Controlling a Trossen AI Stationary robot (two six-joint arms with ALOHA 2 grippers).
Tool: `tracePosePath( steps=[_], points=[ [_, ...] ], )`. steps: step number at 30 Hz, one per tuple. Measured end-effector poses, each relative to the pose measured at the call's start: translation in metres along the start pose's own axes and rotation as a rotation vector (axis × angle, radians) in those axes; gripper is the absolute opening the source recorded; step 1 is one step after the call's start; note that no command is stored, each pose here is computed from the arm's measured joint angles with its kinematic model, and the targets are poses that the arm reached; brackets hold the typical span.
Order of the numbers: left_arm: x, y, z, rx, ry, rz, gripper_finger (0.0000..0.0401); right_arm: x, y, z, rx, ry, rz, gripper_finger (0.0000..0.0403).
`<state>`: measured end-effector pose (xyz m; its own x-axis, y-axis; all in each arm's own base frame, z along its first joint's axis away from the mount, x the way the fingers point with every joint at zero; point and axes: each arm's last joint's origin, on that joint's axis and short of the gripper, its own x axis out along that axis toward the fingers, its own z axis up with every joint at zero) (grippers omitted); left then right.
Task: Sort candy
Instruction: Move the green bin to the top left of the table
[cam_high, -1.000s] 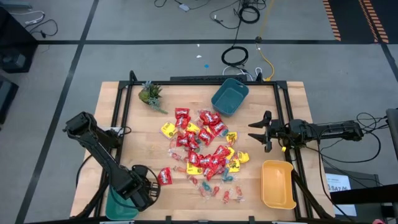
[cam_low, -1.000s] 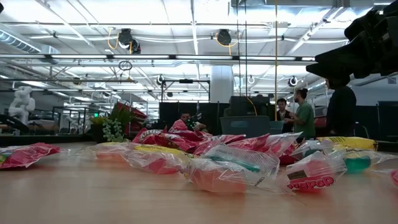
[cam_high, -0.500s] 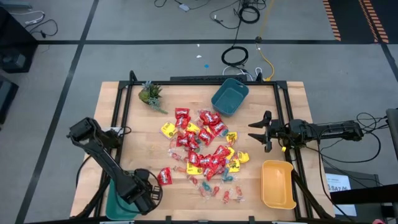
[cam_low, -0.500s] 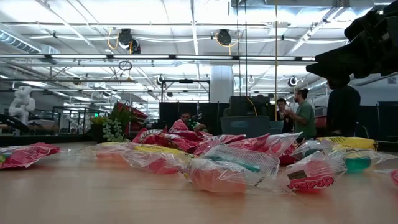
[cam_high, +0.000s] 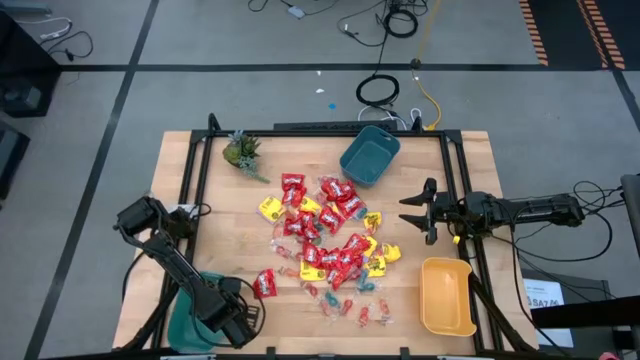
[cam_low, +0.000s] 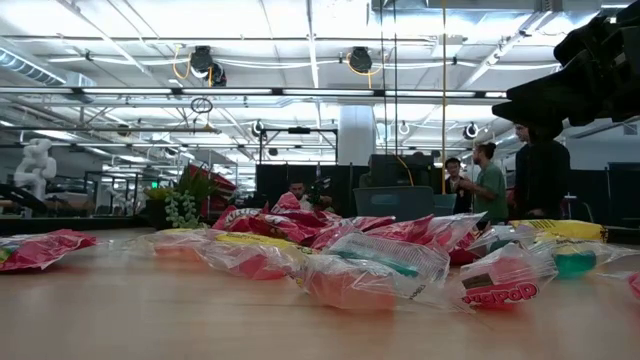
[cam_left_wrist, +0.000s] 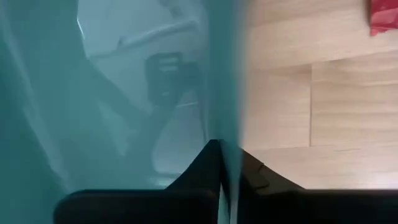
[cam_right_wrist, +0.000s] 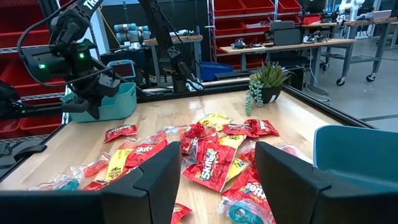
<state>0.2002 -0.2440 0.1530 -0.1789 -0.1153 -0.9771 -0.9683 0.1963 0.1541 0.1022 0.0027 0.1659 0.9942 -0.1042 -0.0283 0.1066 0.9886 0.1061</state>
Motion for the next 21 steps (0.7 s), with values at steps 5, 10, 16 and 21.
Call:
tracePosePath(
  steps=[5, 10, 16, 21],
  points=[
    [0.000, -0.001, 0.000, 0.001, 0.007, -0.009, 0.0007, 0.000, 0.000, 0.000, 0.000, 0.000, 0.000, 0.0196],
    [-0.012, -0.006, -0.005, 0.006, 0.000, -0.050, 0.0006, 0.000, 0.000, 0.000, 0.000, 0.000, 0.000, 0.0196],
    [-0.055, -0.006, -0.002, -0.011, -0.046, -0.043, 0.0006, 0.000, 0.000, 0.000, 0.000, 0.000, 0.000, 0.0196],
    [-0.102, -0.004, 0.021, -0.040, -0.173, -0.035, 0.0006, 0.000, 0.000, 0.000, 0.000, 0.000, 0.000, 0.0196]
  ],
)
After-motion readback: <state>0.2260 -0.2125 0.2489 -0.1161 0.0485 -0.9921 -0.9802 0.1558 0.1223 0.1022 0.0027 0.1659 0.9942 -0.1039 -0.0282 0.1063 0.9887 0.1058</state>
